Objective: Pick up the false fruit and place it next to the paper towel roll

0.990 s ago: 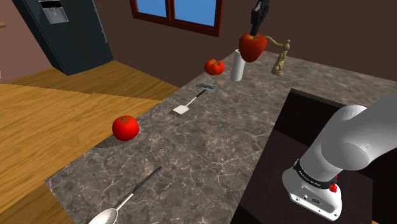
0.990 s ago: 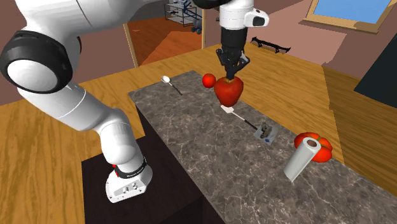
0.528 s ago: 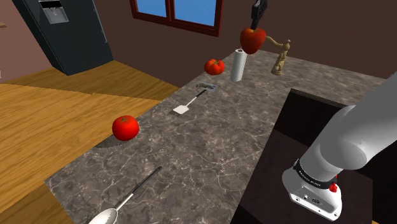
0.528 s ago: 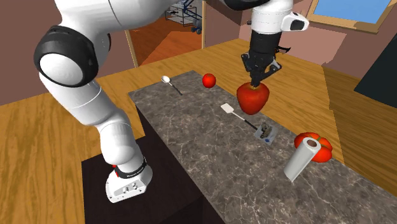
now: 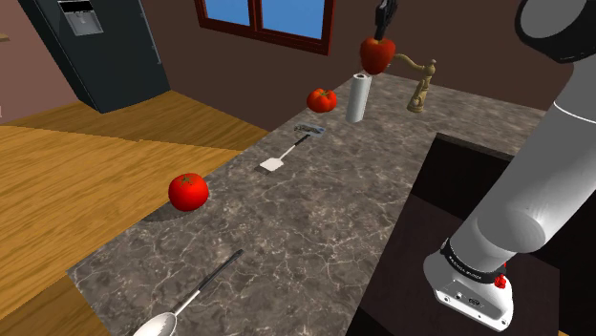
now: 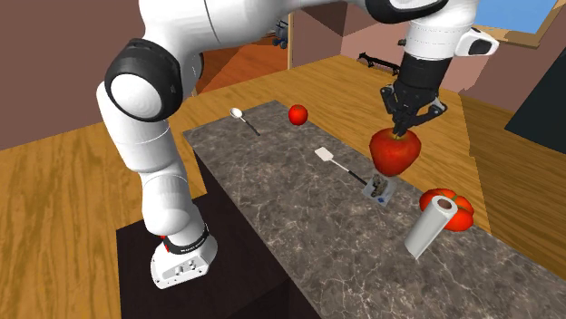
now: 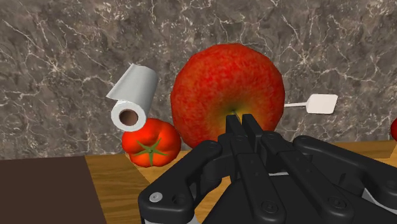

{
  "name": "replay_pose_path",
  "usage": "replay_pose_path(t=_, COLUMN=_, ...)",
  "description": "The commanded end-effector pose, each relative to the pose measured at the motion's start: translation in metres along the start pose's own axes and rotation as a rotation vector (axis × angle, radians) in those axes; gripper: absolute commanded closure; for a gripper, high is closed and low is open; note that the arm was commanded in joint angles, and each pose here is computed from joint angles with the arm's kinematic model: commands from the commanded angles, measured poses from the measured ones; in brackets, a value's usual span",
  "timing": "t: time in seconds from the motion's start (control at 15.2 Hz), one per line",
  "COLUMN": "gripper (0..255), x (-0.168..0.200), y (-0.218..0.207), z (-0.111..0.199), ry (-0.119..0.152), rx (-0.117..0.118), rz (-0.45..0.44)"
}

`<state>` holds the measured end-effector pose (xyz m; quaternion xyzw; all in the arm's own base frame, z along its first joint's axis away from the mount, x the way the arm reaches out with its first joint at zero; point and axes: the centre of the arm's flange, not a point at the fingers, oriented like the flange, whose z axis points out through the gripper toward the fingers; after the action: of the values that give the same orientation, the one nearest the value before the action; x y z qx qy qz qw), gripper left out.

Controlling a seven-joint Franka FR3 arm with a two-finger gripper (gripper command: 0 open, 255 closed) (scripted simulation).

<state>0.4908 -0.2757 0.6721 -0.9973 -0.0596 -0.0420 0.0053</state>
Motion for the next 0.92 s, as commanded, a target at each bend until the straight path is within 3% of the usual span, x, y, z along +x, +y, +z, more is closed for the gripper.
replay_pose_path(t=0.0, gripper=255, x=0.0, y=0.002, z=0.009, ry=0.001, rx=0.0, rz=-0.001)
replay_pose_path(t=0.86, gripper=255, x=-0.006, y=0.002, z=0.078, ry=0.001, rx=0.0, rz=-0.001)
